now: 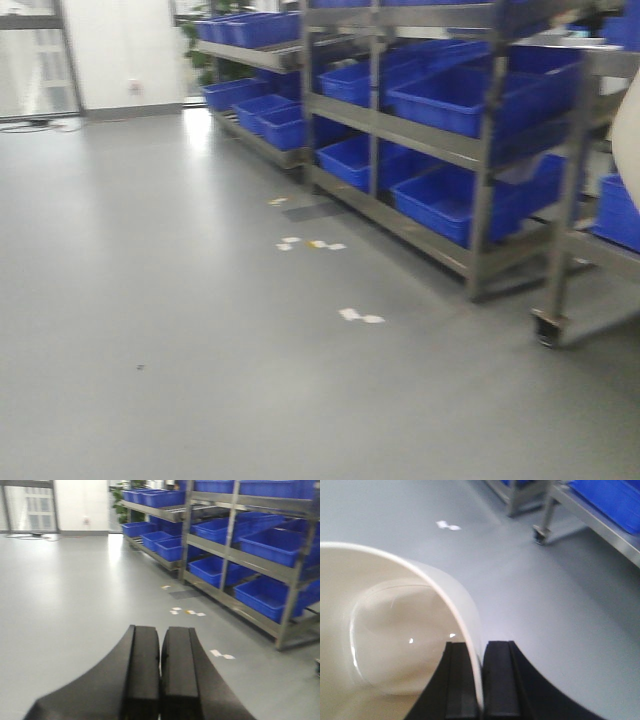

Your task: Move white bin to right shelf second layer

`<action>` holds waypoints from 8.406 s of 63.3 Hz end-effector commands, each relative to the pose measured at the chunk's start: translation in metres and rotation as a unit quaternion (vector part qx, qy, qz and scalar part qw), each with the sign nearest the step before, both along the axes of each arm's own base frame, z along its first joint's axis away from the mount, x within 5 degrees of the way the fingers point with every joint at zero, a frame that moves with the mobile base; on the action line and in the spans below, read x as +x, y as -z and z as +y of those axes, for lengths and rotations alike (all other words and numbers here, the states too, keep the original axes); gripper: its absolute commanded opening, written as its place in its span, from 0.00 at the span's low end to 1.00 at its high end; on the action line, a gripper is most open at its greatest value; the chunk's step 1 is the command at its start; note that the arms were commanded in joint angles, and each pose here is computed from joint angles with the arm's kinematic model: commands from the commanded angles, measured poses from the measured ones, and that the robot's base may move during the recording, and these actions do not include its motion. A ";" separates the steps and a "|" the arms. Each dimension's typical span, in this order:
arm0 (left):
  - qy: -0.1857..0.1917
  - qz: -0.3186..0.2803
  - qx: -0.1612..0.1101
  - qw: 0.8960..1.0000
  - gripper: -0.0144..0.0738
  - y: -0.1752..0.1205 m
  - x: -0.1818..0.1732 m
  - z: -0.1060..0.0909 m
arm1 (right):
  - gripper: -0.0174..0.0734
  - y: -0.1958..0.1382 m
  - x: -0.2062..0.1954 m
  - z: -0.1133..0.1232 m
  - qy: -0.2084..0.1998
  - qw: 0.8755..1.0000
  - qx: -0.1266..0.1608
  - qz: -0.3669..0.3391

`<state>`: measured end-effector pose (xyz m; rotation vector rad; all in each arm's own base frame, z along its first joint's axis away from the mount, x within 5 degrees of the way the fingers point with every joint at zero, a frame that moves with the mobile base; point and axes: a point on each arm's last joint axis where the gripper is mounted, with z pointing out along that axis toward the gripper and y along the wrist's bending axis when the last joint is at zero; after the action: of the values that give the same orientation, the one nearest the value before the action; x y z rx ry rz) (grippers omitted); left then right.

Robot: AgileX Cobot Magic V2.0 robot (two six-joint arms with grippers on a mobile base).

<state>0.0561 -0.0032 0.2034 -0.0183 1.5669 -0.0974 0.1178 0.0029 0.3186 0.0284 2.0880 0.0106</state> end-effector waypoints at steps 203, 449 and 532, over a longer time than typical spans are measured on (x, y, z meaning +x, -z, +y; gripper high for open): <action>-0.005 -0.040 -0.005 0.999 0.26 0.000 -0.001 0.001 | 0.25 -0.017 0.002 0.000 -0.003 0.998 -0.003 -0.062; -0.008 -0.037 -0.005 0.999 0.26 0.001 -0.001 0.001 | 0.25 -0.017 0.002 0.000 -0.003 0.998 -0.003 -0.062; -0.005 -0.037 -0.005 0.999 0.26 0.001 -0.001 0.001 | 0.25 -0.017 0.002 0.000 -0.003 0.998 -0.003 -0.062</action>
<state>0.0561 -0.0037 0.2036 -0.0101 1.5654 -0.1057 0.1177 0.0029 0.3186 0.0284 2.0874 0.0106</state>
